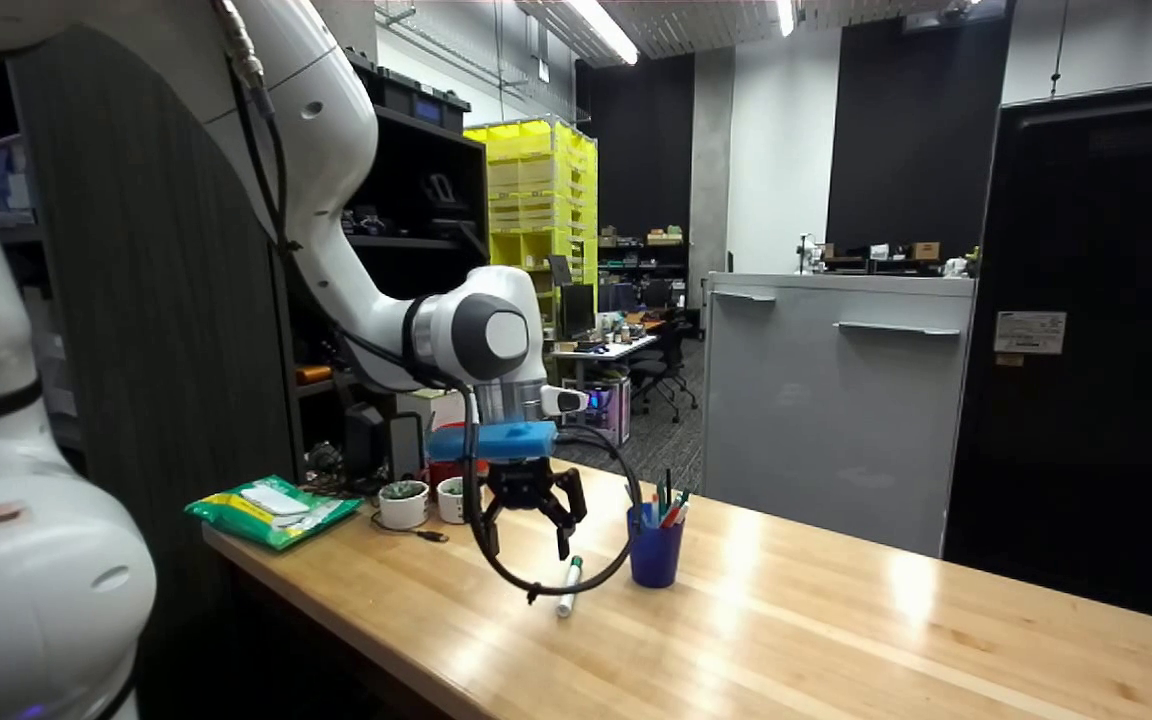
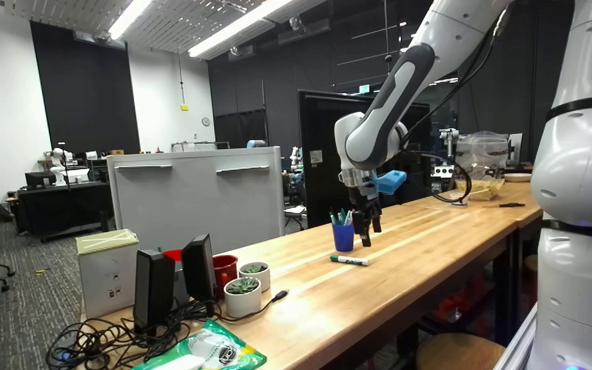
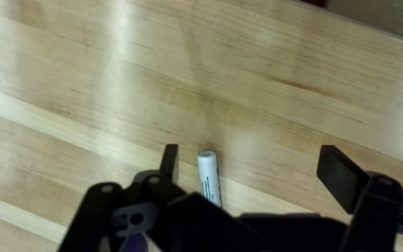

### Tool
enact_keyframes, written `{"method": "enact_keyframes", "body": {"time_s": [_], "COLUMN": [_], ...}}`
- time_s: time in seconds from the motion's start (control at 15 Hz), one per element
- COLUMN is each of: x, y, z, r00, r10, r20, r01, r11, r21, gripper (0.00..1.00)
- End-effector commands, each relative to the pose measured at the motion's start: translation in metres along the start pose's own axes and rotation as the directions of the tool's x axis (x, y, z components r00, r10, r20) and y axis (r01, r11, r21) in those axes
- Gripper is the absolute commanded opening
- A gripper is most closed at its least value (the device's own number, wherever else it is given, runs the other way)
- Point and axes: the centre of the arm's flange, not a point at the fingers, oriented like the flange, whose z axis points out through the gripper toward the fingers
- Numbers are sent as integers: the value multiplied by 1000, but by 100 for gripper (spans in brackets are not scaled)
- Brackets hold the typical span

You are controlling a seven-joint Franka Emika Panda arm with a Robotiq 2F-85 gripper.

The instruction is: Move the blue cup backwards then place the green marker in the cup.

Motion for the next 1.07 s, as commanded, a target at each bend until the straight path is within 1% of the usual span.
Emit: {"method": "enact_keyframes", "body": {"time_s": [0.0, 0.2, 0.4, 0.67, 0.87, 1.0], "x": [27, 45, 62, 77, 83, 85], "y": [12, 18, 22, 30, 37, 40], "z": [9, 15, 23, 34, 43, 50], "r00": [994, 986, 980, 976, 977, 977], "r10": [-111, -169, -195, -213, -208, -203], "r20": [0, -15, -35, -48, -53, -64], "r01": [111, 169, 197, 217, 212, 210], "r11": [994, 985, 978, 972, 972, 970], "r21": [20, 38, 70, 91, 98, 119], "gripper": [100, 100, 100, 100, 100, 100]}}
